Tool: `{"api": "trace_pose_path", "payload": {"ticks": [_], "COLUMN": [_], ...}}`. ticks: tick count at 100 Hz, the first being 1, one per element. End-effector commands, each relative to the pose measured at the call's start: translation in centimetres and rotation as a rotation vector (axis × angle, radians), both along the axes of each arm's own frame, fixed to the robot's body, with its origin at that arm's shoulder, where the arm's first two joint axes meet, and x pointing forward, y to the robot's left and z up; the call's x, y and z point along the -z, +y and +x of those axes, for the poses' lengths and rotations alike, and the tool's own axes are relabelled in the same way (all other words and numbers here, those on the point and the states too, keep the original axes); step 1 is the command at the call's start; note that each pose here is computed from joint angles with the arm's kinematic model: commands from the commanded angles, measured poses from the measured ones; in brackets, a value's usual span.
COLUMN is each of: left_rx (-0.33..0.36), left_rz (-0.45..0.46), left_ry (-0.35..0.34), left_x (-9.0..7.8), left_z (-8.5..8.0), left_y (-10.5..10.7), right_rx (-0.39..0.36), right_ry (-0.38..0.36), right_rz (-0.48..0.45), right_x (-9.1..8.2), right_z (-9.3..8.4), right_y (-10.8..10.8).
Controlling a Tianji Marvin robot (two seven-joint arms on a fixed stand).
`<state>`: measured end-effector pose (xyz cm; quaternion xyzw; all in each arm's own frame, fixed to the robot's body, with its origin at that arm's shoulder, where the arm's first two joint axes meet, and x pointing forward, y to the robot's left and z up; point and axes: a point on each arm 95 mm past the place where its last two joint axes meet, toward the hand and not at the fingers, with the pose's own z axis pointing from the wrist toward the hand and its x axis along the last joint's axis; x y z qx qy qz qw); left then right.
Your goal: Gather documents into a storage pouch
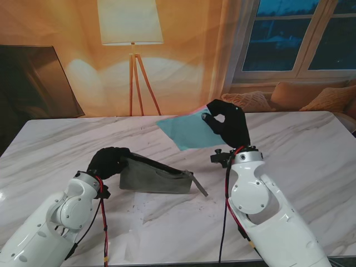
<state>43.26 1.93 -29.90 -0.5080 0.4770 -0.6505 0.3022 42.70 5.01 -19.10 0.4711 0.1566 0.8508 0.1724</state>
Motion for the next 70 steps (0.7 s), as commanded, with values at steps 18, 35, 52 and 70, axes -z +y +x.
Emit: {"api": "trace_pose_path", "payload": {"ticks": [18,35,52,70], "left_rx": [-0.013,-0.020,-0.017,-0.016], "left_rz": [-0.022,-0.027,-0.032,-0.034], "left_ry": [0.023,0.020,0.016,0.013], "left_x": [0.2,0.0,0.0,0.0], "left_z": [0.0,0.0,0.0,0.0], "left_y": [-0.4,-0.4,-0.3,-0.3], "right_rx": [-0.075,-0.111,-0.126,-0.133], "right_ry": [0.006,0.024,0.038,0.062], "right_rz": [0.030,0.027,0.016,0.019], "right_x": [-0.3,0.4,1.0,1.4], "right_z": [-1.4,-2.3,-2.6,-2.6], "right_y": [2.5,3.3,4.1,4.7]}}
